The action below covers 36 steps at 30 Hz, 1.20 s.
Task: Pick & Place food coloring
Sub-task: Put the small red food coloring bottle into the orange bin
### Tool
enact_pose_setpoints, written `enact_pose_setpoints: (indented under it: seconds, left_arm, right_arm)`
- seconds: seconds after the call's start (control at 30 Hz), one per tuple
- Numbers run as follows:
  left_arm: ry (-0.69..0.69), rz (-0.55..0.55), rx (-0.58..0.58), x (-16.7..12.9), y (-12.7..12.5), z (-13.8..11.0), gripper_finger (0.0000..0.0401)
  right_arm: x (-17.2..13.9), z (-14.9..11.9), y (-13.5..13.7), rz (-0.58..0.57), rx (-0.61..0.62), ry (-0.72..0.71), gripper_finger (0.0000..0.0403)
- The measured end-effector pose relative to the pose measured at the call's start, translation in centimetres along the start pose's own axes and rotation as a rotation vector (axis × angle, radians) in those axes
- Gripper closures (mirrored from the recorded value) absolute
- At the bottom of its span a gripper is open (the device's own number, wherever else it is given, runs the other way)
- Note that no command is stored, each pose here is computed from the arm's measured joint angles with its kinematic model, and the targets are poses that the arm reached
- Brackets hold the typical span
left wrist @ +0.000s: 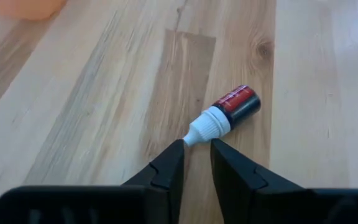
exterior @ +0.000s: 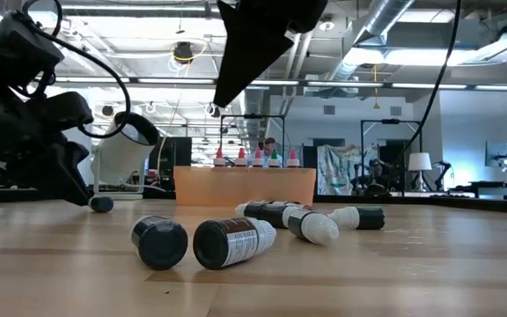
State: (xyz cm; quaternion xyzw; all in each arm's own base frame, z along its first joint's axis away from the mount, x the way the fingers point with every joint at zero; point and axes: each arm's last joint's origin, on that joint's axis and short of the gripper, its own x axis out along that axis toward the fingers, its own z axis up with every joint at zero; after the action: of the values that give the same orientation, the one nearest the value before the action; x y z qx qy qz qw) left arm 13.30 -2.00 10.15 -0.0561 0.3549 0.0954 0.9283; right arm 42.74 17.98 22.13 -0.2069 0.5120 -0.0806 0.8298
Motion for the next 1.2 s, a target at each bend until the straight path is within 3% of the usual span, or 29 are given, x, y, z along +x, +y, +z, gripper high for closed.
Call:
enact_pose_setpoints:
  seconds: [0.23,0.63,0.87,1.2]
  left_arm:
    - [0.014,-0.050,0.080,0.0,-0.1,0.0,0.0332]
    - [-0.016,-0.089,0.089,0.1,-0.4,0.3,0.0332]
    - [-0.016,-0.132,0.157,0.9,-0.8,0.5,0.0332]
    - [0.014,-0.092,0.169,2.8,-1.8,1.7,0.0289]
  right_arm:
    - [0.0,-0.1,0.0,-0.017,0.000,0.006,0.0282]
    - [0.0,-0.2,0.0,-0.021,-0.006,0.016,0.0282]
    - [0.0,-0.2,0.0,-0.019,-0.006,0.016,0.0282]
    - [-0.1,-0.3,0.0,-0.019,0.000,0.020,0.0282]
